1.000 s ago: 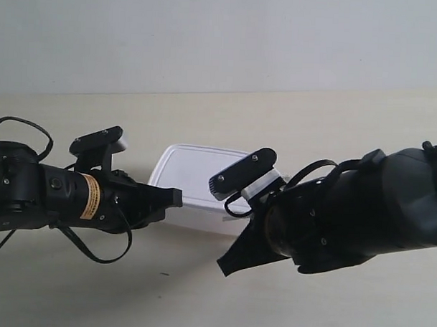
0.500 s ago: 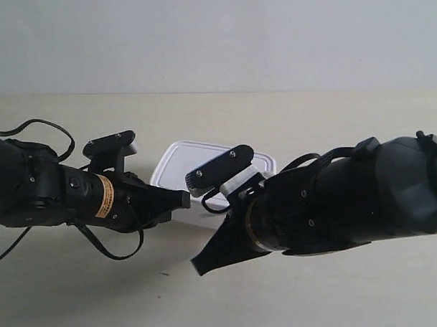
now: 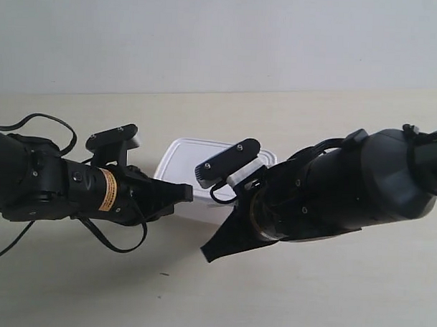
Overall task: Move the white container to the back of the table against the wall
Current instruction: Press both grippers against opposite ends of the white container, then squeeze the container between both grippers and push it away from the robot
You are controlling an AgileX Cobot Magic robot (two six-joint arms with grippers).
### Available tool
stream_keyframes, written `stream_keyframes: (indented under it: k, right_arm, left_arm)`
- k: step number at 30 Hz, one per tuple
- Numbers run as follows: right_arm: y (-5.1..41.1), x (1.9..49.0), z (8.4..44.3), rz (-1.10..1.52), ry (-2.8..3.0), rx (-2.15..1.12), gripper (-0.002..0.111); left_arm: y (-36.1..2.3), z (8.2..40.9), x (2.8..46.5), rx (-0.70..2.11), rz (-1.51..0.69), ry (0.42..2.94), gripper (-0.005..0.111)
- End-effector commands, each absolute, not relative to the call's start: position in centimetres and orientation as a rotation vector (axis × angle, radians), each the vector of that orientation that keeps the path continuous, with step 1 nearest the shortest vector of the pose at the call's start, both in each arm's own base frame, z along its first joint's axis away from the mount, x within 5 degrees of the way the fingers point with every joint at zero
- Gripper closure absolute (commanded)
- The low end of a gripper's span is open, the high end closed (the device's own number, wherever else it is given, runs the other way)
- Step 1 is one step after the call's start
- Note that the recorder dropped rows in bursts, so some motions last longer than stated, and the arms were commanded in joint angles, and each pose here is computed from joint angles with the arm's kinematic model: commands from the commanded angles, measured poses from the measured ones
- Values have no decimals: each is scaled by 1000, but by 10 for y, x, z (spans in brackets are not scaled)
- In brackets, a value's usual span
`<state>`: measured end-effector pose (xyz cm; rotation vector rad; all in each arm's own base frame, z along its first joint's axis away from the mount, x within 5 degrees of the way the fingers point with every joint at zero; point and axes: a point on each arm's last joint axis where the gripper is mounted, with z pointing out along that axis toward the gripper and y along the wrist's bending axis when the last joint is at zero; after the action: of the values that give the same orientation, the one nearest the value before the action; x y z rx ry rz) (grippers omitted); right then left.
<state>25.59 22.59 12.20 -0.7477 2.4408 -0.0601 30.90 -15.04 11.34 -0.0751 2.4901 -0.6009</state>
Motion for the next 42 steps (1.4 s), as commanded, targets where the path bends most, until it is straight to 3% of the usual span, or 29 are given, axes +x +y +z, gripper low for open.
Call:
stream_keyframes:
  k: [1,8,17,31,42]
  right_arm:
    - [231,264,124,-49,2416,-738,108]
    - [225,274,133,-231,2359,-739,108]
    - [208,289,120,-258,2394,-718,108]
    - [216,296,120,-157,2365,-759,108]
    - [220,317,109,-295,2356,-730,108]
  left_arm:
    - [-154,119,313,-63,-606,2468,107]
    - [-154,126,324,-62,-551,2453,107]
    - [-157,135,333,-62,-553,2421,107]
    - [-166,109,354,-59,-524,2456,107]
    - [-166,107,368,-43,-488,2446,107]
